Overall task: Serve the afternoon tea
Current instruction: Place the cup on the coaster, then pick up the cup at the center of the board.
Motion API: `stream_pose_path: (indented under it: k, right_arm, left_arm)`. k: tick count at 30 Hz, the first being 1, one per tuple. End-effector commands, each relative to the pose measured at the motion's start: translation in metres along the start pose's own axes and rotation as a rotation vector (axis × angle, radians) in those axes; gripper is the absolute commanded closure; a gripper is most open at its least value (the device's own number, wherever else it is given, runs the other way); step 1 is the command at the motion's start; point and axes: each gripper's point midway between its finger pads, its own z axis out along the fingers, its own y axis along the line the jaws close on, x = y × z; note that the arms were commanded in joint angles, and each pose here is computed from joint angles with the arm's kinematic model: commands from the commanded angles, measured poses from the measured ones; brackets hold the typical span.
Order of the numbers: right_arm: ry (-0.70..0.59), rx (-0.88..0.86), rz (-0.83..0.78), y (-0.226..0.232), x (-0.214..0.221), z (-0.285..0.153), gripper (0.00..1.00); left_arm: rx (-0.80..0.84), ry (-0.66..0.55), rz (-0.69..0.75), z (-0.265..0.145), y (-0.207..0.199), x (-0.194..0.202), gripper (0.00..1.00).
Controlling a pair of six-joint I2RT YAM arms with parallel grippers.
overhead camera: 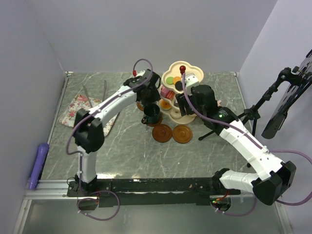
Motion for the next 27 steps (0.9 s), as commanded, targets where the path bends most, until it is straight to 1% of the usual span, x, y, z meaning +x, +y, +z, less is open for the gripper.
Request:
stream_pose_path:
  k: [1,2,4,10,13,20,22,23,27]
  right_arm:
    - [0.003,0.080,0.109,-0.023,-0.012,-0.009,0.31]
    - [0.021,0.094,0.115,-0.028,-0.008,-0.007,0.31]
    - [0.073,0.129,0.184,-0.037,0.004,-0.002,0.31]
    - [0.163,0.199,0.229,-0.065,0.042,0.007,0.33]
    - [0.218,0.231,0.221,-0.077,0.063,0.013,0.34]
    - [0.269,0.282,0.251,-0.103,0.094,0.029,0.40]
    - [0.283,0.293,0.265,-0.110,0.101,0.033,0.41]
    - [0.287,0.299,0.270,-0.113,0.105,0.036,0.42]
    - [0.303,0.298,0.290,-0.122,0.110,0.048,0.44]
  left_arm:
    - [0.114,-0.109,-0.035,-0.041,0.005,-0.038,0.38]
    - [0.127,-0.102,-0.040,-0.042,0.011,-0.038,0.37]
    - [0.148,-0.118,-0.047,-0.048,0.022,-0.043,0.35]
    - [0.222,-0.267,-0.018,-0.088,0.043,-0.068,0.18]
    - [0.232,-0.298,0.024,-0.098,0.049,-0.070,0.13]
    - [0.243,-0.364,0.104,-0.122,0.058,-0.077,0.11]
    - [0.254,-0.382,0.125,-0.130,0.060,-0.078,0.09]
    - [0.258,-0.394,0.130,-0.135,0.060,-0.079,0.05]
    - [0.232,-0.393,0.141,-0.136,0.070,-0.076,0.04]
